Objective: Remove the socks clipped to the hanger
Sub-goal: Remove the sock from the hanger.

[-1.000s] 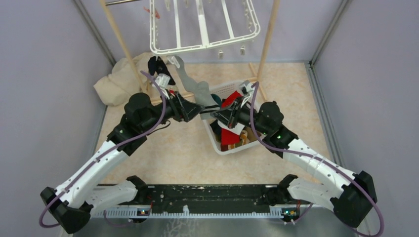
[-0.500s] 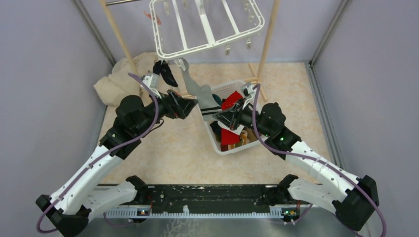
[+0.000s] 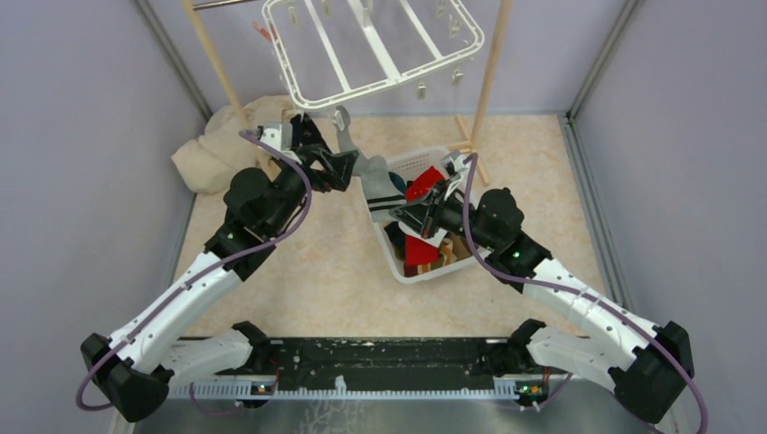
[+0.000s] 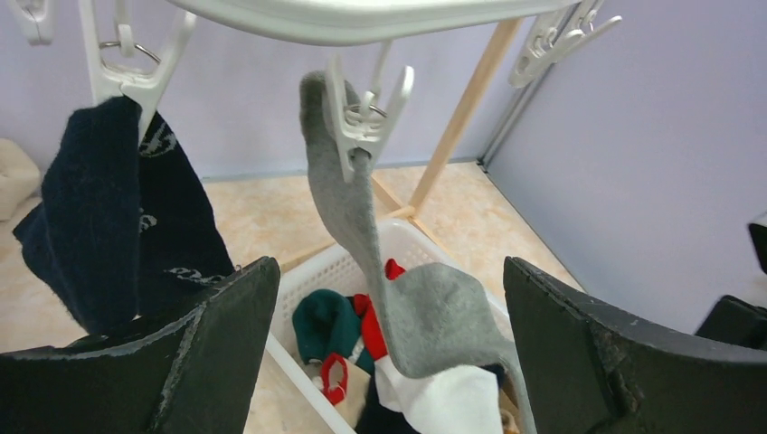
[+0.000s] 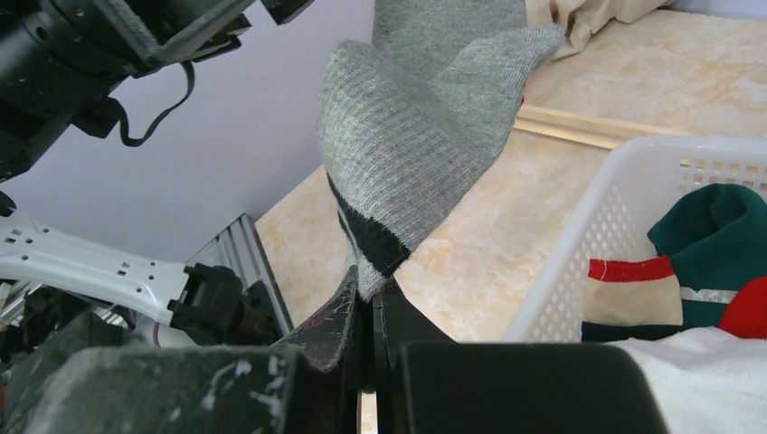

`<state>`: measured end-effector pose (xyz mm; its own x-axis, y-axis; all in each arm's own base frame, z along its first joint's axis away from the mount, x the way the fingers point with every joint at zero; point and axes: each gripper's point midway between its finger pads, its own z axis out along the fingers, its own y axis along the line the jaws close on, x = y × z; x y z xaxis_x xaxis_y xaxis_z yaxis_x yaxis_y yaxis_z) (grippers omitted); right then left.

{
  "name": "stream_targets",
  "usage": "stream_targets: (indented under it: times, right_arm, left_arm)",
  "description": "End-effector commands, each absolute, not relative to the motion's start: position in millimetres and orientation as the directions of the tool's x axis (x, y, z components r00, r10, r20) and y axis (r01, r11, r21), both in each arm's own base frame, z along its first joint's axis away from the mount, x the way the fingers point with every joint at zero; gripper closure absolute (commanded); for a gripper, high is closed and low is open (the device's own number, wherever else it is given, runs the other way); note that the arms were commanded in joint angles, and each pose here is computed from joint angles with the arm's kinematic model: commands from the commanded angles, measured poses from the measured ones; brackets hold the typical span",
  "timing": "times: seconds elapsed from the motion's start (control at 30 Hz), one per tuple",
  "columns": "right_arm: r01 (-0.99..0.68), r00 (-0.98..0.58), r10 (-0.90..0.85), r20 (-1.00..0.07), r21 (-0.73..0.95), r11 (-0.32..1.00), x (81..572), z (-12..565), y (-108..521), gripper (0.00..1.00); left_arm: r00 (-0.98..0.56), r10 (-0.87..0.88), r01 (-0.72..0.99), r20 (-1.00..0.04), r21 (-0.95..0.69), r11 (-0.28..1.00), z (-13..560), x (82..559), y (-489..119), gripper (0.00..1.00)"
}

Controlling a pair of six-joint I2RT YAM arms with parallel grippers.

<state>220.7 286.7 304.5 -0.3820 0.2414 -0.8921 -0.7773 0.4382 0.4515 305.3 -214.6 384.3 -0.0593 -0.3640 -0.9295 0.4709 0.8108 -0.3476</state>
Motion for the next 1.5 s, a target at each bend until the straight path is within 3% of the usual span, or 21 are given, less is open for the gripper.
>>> stream_targets:
  times: [0.0,0.63,1.47]
  right_arm:
    - [-0.801,-0.348,0.279,-0.895,0.439,0.408,217.7,322.4,285.3,1.00]
    - [-0.801,-0.364,0.274,-0.890,0.449,0.395,216.0,317.8,287.3,1.00]
    - [-0.799,-0.387,0.247,-0.888,0.457,0.390,211.7,304.0,287.5,1.00]
  left_arm:
    - [0.081,-0.374,0.456,-0.924,-0.300,0.838,406.3,316.7,-206.4,0.01]
    - [0.195,-0.435,0.523,-0.879,-0.282,0.805,421.8,336.0,-229.3,0.11]
    - [0.362,-0.405,0.498,-0.839,-0.193,0.845,453.6,352.6,-230.2,0.11]
